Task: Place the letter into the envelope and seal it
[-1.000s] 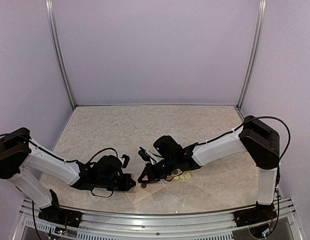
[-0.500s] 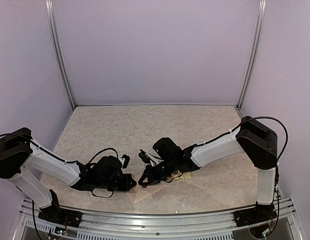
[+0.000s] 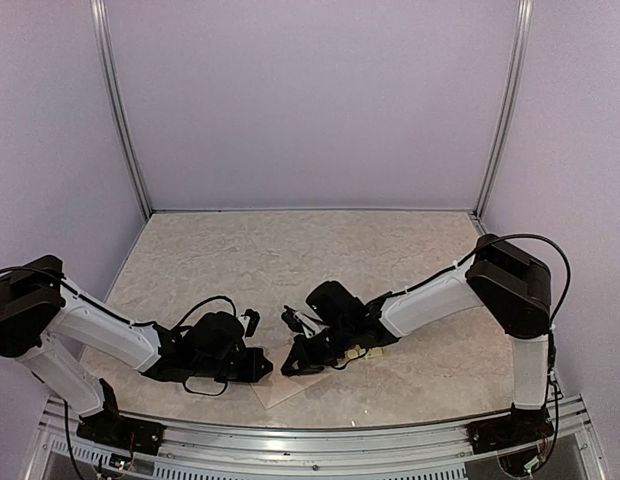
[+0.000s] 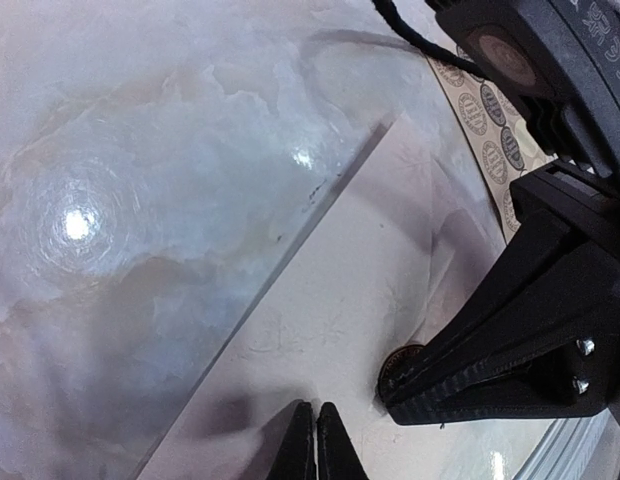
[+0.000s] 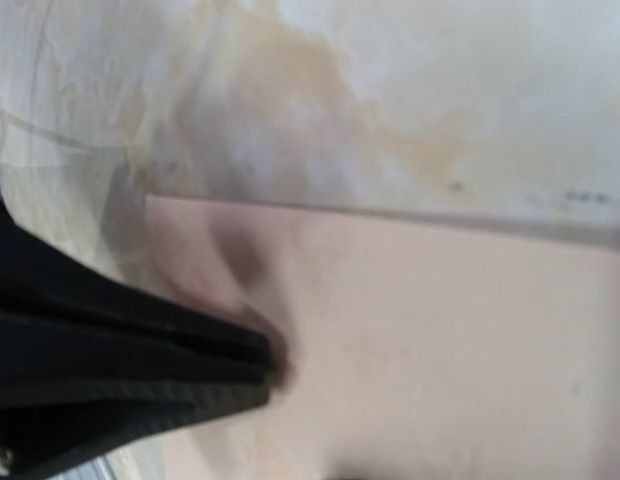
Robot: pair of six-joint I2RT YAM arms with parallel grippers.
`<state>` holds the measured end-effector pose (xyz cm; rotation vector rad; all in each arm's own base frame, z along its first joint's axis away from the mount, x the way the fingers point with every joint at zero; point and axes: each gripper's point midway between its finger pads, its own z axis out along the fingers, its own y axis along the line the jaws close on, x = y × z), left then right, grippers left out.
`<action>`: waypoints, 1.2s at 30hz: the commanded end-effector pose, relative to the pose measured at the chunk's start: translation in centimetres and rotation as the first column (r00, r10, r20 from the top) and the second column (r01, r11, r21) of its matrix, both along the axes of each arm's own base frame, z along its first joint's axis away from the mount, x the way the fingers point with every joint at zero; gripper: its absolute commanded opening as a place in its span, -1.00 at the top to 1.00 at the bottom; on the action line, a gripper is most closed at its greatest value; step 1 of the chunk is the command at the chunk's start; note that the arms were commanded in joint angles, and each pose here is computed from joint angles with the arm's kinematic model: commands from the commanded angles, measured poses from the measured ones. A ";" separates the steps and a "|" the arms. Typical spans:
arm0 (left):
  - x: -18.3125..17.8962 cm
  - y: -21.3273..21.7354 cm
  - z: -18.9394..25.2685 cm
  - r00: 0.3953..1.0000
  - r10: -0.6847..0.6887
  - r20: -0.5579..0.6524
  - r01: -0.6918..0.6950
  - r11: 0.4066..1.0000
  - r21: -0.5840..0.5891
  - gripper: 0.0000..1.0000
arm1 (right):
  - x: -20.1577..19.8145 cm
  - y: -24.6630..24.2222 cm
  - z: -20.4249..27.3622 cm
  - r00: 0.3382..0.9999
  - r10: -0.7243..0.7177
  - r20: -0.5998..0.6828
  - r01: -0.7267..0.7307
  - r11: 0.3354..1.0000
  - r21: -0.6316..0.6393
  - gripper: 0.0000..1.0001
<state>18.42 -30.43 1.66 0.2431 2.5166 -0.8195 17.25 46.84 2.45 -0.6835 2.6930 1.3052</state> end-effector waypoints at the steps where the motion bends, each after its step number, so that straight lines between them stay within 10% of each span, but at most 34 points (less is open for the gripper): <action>1: -1.8 2.9 -3.7 0.997 -0.010 -0.073 0.021 0.988 0.150 0.95 | -0.2 -1.1 -2.0 0.999 -0.032 -0.023 0.030 0.997 -0.067 1.00; 36: -1.9 3.3 -3.4 0.998 -0.006 -0.064 0.016 0.988 0.156 0.96 | 2.4 -6.7 -3.5 0.966 -0.259 -0.014 0.252 0.950 -0.184 1.00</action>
